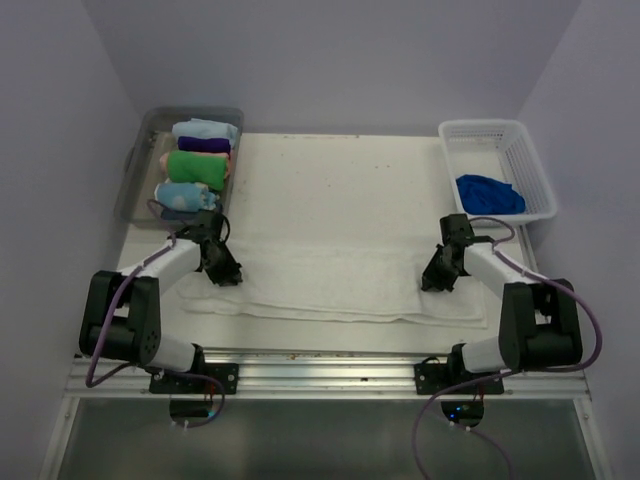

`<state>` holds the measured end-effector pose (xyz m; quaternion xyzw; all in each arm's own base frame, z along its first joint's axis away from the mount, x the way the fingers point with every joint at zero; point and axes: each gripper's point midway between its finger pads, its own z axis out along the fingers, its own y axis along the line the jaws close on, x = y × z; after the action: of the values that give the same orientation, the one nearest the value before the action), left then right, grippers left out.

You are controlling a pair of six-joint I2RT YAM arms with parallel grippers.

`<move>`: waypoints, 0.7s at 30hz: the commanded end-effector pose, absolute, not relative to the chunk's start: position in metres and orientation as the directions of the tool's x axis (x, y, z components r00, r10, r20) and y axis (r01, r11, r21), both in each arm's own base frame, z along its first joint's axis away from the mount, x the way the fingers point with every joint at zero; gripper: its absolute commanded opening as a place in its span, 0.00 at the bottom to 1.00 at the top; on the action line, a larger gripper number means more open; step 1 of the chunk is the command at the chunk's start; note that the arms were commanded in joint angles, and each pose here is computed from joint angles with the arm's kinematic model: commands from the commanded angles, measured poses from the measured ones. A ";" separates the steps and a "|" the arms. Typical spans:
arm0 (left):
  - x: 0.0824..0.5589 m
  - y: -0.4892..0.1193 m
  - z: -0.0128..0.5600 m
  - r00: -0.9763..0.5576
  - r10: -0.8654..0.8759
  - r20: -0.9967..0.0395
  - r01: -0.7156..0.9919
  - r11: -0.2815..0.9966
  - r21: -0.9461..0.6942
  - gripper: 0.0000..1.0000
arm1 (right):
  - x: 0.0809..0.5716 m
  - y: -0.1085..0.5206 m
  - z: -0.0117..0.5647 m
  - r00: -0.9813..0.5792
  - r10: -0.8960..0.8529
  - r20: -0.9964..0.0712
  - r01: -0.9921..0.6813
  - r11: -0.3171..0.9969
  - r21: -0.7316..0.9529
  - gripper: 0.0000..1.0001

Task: Roll the towels
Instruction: Fold the towel

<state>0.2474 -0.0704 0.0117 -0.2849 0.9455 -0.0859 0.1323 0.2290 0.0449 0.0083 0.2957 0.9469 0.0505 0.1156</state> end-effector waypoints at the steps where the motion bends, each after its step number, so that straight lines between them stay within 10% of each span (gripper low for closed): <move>1: 0.268 -0.066 -0.003 -0.790 -0.571 -0.223 -0.534 0.819 -0.210 0.22 | 0.255 0.037 -0.011 -0.783 0.572 -0.244 0.559 0.820 0.126 0.09; 10: 0.303 -0.032 0.078 -0.715 -0.570 -0.404 -0.535 0.819 -0.208 0.28 | 0.302 0.049 0.041 -0.787 0.516 -0.338 0.477 0.856 0.196 0.11; 21: 0.226 0.018 0.044 -0.610 -0.752 -0.249 -0.737 0.654 -0.171 0.56 | 0.288 0.044 0.075 -0.787 0.461 -0.410 0.419 0.887 0.192 0.22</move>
<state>0.2477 0.0258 0.0640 -0.4094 0.8902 -0.0206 0.1990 0.2903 0.0499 0.0659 0.2492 0.9411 0.0625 0.2198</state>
